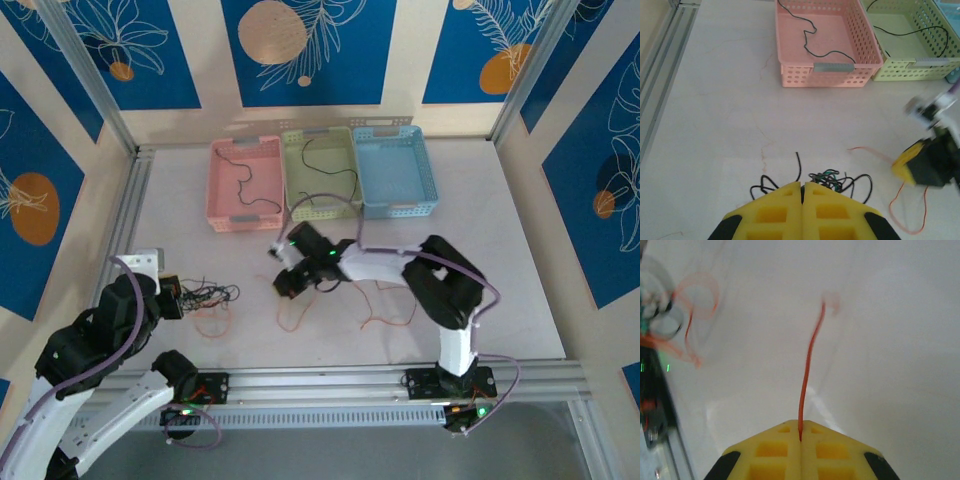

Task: Untangle the cables

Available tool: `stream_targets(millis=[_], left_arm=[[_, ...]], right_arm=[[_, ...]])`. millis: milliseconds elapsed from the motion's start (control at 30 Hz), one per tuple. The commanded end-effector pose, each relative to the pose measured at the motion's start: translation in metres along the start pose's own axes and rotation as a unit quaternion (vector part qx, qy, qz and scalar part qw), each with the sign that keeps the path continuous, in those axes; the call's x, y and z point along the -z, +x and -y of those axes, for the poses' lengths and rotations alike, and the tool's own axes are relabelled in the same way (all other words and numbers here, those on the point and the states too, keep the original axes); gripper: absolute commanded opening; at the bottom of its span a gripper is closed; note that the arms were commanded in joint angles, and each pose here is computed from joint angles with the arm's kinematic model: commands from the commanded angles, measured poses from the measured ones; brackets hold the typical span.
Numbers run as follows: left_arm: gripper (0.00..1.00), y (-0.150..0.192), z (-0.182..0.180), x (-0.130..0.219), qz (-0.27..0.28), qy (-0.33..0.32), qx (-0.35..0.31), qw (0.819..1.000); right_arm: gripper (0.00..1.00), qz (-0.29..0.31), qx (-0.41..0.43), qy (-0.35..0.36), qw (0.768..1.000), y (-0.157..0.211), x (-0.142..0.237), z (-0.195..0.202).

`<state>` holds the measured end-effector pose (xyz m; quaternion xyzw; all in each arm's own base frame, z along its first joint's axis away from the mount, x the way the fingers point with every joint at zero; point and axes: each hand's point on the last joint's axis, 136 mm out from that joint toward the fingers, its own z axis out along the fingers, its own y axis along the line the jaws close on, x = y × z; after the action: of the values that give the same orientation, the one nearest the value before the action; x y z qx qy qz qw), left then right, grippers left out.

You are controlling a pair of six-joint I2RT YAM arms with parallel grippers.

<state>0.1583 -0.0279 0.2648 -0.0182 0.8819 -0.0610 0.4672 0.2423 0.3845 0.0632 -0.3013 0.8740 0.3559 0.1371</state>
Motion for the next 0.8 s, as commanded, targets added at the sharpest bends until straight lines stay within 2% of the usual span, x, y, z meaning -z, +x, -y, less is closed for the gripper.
stream_targets(millis=[0, 133, 200, 367, 567, 767], left_arm=[[0.0, -0.004, 0.001, 0.003, 0.012, 0.007, 0.001, 1.0], [0.0, -0.004, 0.0, 0.004, 0.015, 0.008, 0.002, 1.0], [0.0, -0.004, 0.0, 0.004, 0.014, 0.007, 0.002, 1.0], [0.0, -0.004, 0.001, 0.002, 0.011, 0.007, 0.001, 1.0], [0.0, -0.004, 0.001, 0.003, 0.012, 0.008, 0.0, 1.0], [0.0, -0.004, 0.002, 0.002, 0.012, 0.011, 0.001, 1.0]], right_arm=[[0.0, 0.104, -0.111, 0.023, 0.988, -0.03, 0.052, 0.049], [0.0, 0.165, -0.237, 0.058, 0.956, -0.014, 0.101, 0.118], [0.0, 0.188, -0.261, 0.035, 0.946, -0.012, 0.117, 0.128], [0.0, 0.199, -0.253, 0.039, 0.946, -0.012, 0.13, 0.128], [0.0, 0.211, -0.264, 0.106, 0.935, -0.006, 0.165, 0.13], [0.0, 0.163, -0.331, 0.21, 0.905, 0.04, 0.199, 0.138]])
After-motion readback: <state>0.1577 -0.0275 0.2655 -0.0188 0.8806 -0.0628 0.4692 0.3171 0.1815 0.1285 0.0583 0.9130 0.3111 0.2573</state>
